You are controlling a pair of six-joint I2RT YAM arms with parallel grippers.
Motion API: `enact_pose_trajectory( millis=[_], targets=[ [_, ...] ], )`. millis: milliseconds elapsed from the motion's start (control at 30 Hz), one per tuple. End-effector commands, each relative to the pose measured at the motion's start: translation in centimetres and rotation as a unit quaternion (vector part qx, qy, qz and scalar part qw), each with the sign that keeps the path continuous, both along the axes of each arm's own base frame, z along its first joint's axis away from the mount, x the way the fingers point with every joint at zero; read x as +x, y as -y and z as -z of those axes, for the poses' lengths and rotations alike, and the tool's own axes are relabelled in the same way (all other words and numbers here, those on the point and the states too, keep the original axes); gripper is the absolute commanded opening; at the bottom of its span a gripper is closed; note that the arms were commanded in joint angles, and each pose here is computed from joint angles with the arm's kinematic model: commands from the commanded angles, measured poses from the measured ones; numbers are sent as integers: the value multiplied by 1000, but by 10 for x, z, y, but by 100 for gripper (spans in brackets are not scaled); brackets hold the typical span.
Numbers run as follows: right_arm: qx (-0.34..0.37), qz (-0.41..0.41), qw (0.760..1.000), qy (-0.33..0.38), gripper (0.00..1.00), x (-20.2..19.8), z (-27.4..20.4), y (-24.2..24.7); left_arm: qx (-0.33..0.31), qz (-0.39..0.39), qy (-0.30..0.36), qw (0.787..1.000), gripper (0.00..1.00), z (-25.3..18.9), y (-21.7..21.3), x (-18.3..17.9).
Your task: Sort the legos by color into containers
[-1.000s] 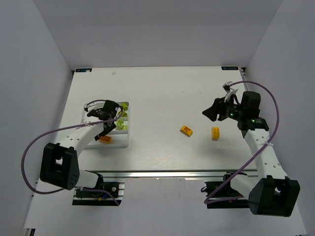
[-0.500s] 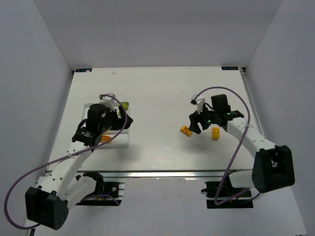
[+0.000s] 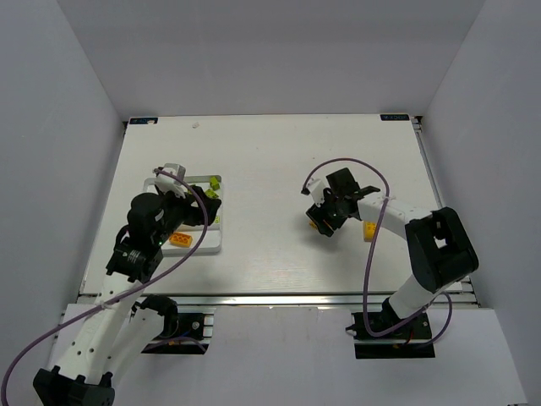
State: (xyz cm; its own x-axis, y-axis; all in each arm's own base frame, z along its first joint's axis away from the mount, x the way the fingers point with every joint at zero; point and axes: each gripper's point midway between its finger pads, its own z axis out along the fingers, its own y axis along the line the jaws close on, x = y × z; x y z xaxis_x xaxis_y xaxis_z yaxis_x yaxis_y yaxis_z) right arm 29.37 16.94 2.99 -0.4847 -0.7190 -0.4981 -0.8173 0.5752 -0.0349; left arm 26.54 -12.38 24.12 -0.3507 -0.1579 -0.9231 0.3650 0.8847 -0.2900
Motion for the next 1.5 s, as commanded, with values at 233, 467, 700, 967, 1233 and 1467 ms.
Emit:
enact_pose_trajectory(
  millis=[233, 467, 700, 967, 1233, 1467],
  targets=[
    [1, -65, 998, 4, 5, 5, -9, -26, -3, -46, 42, 998, 88, -19, -18, -2],
    [85, -197, 975, 64, 0, 1, -111, -103, -26, -76, 100, 992, 88, -45, -32, -14],
    [124, -299, 945, 32, 0, -18, -126, -213, -45, -118, 156, 980, 88, -65, -51, -26],
    [168, -347, 922, 48, 0, -9, -130, -330, -58, -139, 194, 970, 88, -79, -63, -38],
    [174, -386, 904, 57, 0, -46, -99, -378, -61, -135, 203, 968, 88, -83, -62, -41],
    [179, -395, 899, 59, 4, -62, -86, -398, -63, -132, 208, 967, 88, -85, -62, -43]
  ],
)
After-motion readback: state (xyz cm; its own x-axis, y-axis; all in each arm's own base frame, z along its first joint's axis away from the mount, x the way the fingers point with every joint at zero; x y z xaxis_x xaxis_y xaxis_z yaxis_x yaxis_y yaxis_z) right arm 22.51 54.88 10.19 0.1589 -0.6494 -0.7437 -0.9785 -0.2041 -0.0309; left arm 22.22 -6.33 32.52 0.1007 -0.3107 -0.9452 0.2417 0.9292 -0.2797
